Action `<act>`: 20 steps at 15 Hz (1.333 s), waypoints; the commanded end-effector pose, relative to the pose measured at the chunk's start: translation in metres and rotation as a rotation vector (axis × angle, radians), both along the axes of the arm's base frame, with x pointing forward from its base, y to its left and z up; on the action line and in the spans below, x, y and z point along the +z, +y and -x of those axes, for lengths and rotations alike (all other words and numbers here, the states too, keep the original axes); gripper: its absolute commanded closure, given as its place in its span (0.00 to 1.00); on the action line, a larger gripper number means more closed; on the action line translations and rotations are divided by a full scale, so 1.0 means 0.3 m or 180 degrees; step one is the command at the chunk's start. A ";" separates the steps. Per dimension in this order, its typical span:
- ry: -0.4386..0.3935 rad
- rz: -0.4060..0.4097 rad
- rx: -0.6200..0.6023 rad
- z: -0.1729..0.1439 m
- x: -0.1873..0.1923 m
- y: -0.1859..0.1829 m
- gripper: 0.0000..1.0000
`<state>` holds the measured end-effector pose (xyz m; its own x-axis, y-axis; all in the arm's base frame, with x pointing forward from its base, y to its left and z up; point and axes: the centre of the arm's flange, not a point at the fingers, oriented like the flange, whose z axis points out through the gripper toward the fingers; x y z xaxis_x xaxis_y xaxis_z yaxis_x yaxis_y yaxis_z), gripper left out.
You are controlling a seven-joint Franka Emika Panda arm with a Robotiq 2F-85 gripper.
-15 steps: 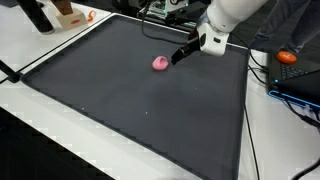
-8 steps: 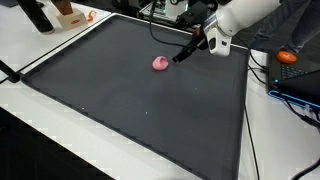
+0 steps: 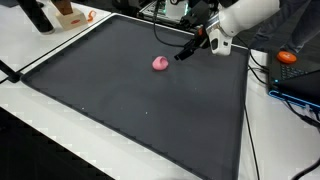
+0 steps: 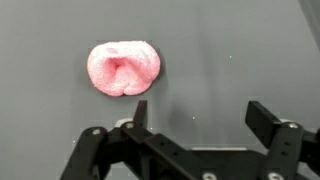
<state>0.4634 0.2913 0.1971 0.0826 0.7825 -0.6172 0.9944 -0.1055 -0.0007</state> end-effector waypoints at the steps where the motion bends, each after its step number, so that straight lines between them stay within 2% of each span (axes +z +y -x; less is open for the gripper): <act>1: 0.0026 -0.0001 0.0087 0.011 -0.008 -0.004 0.00; 14: -0.0116 -0.0210 -0.0277 -0.137 -0.005 -0.040 0.00; 20: -0.0357 -0.0546 -0.1084 -0.265 0.009 -0.088 0.00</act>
<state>0.5235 0.2697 0.2047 0.2944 0.8073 -0.5115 0.9481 -0.3141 0.0499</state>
